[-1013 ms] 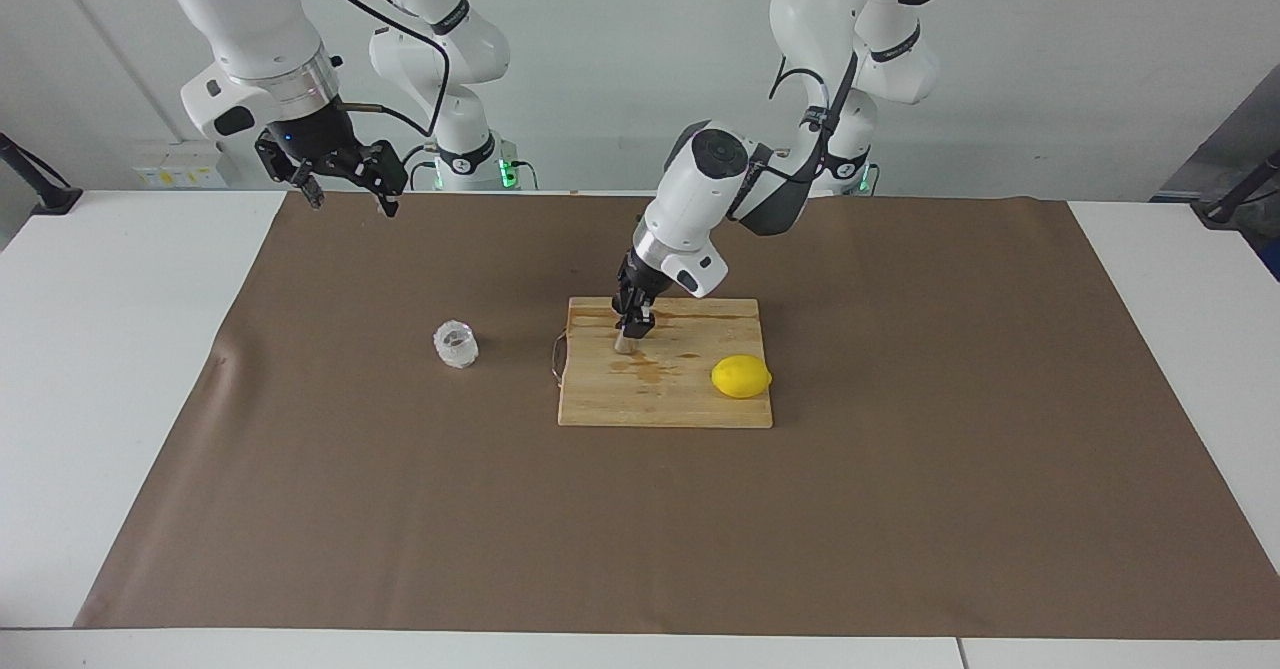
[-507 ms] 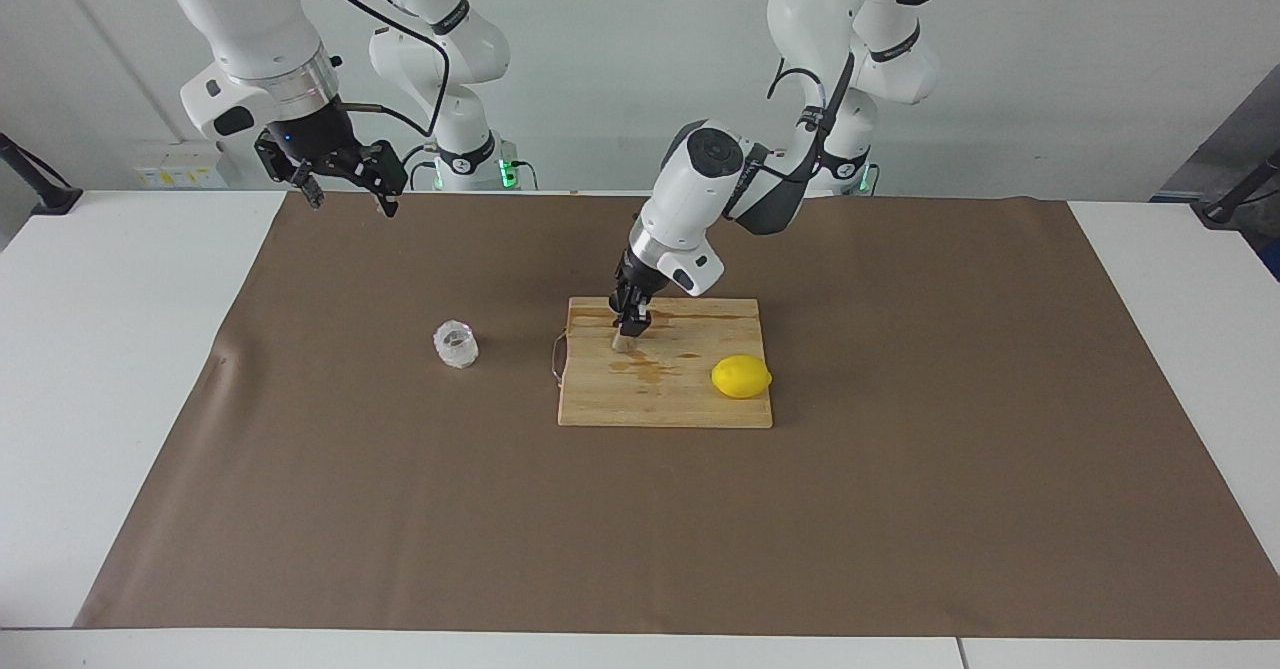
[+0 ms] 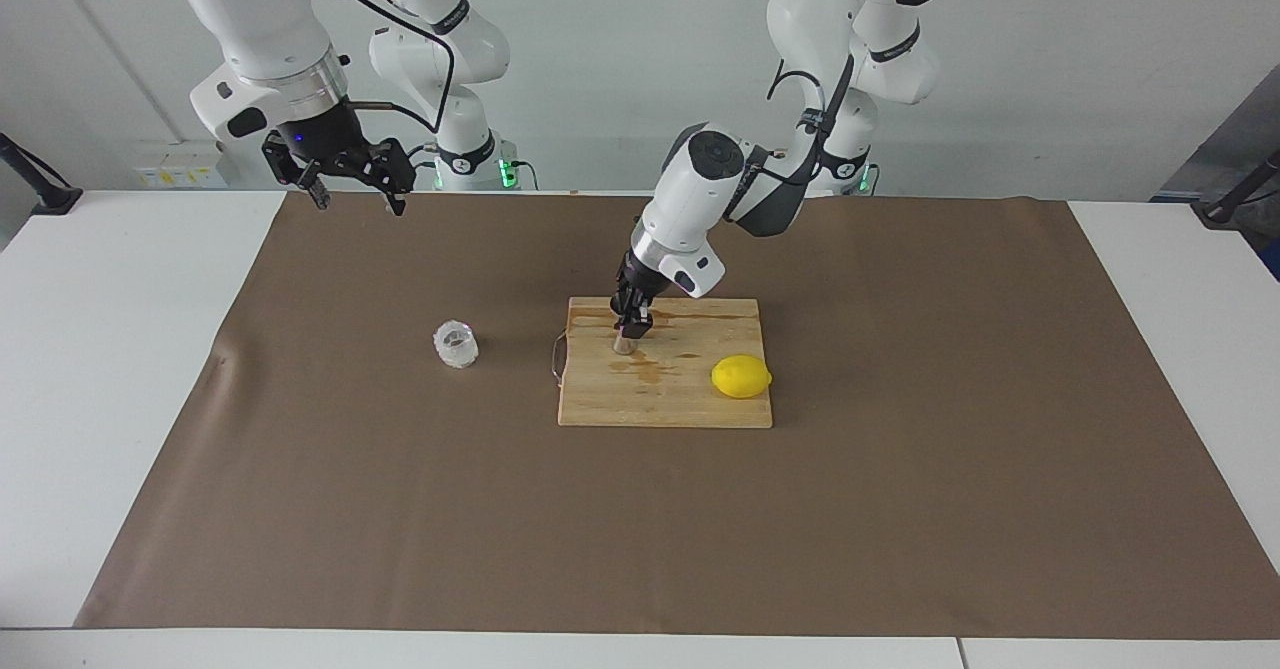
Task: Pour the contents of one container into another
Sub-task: 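Lower the metal cup onto the wooden board with the left gripper, then retract the left gripper while the right gripper reaches the white cup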
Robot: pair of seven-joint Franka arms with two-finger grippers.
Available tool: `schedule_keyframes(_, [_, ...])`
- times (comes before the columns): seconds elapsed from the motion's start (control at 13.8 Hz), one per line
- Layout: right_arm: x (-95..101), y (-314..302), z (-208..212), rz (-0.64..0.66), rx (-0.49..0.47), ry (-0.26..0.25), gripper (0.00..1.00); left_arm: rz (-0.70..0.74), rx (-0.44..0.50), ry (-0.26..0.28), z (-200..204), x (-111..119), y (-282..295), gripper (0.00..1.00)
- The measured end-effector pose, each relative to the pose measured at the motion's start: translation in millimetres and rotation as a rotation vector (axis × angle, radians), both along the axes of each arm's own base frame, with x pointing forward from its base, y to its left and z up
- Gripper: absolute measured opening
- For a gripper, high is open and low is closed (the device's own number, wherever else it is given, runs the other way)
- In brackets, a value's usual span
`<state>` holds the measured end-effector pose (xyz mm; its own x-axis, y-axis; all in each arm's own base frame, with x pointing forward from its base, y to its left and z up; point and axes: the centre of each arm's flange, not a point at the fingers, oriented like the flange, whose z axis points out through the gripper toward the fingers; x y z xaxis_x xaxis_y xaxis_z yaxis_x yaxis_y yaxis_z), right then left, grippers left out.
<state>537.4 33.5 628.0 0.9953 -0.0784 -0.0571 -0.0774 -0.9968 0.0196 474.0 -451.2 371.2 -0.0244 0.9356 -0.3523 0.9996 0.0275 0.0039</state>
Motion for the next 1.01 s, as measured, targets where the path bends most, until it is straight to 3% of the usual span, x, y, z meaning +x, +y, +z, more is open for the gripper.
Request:
schedule_keyframes(0.22, [-0.2,1,-2,0.049,0.003,0.006,1.00,0.001,-0.002,-0.004,0,0,0,0.70])
schedule_keyframes(0.29, [-0.2,1,-3,0.076,0.004,0.007,1.00,0.001,-0.003,-0.004,1,0,0,0.70])
schedule_keyframes(0.51, [-1.0,1,-6,0.217,0.013,0.016,1.00,0.001,-0.003,-0.005,1,0,0,0.98])
schedule_keyframes(0.65, [-2.5,0,-12,0.331,0.021,0.025,1.00,-0.011,0.012,-0.021,1,2,1,1.00])
schedule_keyframes(1.01, [-12.7,-2,-50,0.591,0.030,-0.015,1.00,-0.104,0.069,-0.053,29,9,16,1.00])
